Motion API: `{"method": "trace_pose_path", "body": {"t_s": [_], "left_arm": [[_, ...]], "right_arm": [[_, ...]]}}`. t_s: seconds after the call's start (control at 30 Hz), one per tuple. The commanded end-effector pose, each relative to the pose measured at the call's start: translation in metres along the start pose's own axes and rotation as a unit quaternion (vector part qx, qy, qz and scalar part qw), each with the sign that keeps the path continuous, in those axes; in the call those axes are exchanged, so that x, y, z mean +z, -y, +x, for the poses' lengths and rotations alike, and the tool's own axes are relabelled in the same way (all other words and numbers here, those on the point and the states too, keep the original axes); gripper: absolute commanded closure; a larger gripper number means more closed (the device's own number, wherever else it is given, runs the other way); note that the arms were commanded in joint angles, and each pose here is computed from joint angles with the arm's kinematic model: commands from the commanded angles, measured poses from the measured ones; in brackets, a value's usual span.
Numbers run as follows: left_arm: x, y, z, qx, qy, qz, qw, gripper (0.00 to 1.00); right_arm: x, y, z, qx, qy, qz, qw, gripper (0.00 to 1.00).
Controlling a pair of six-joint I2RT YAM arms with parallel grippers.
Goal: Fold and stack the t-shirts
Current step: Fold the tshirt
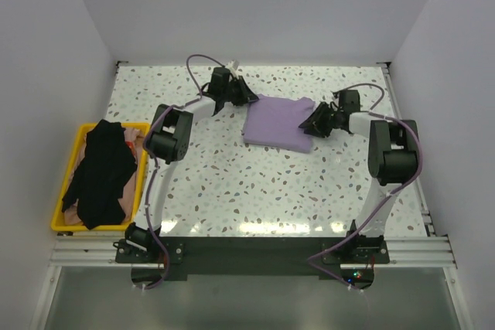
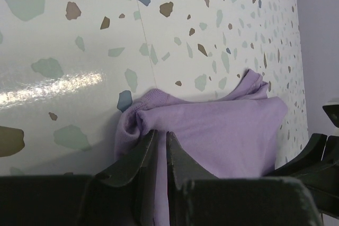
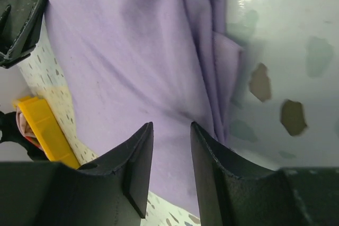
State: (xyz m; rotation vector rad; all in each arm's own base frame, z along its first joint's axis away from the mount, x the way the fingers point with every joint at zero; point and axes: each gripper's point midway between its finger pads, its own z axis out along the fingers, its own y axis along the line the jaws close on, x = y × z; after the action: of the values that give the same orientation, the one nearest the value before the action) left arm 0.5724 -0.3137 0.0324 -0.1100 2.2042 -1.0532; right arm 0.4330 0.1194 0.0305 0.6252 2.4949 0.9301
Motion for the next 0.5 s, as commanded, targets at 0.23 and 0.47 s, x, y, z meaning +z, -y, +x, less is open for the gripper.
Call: {"method": "trace_pose_path", "body": {"t_s": [0.23, 0.47], "left_arm": [[-0.016, 0.002, -0.019, 0.012, 0.01, -0.009, 1.0, 0.83], [-0.021, 0.018, -0.029, 0.02, 0.016, 0.01, 1.0, 0.77]], "right_arm": [[-0.044, 0.021, -0.035, -0.024, 0.062, 0.074, 0.995, 0.53], [-0.038, 0.016, -0.06, -0.083, 0.067, 0.11, 0.988, 0.45]]}}
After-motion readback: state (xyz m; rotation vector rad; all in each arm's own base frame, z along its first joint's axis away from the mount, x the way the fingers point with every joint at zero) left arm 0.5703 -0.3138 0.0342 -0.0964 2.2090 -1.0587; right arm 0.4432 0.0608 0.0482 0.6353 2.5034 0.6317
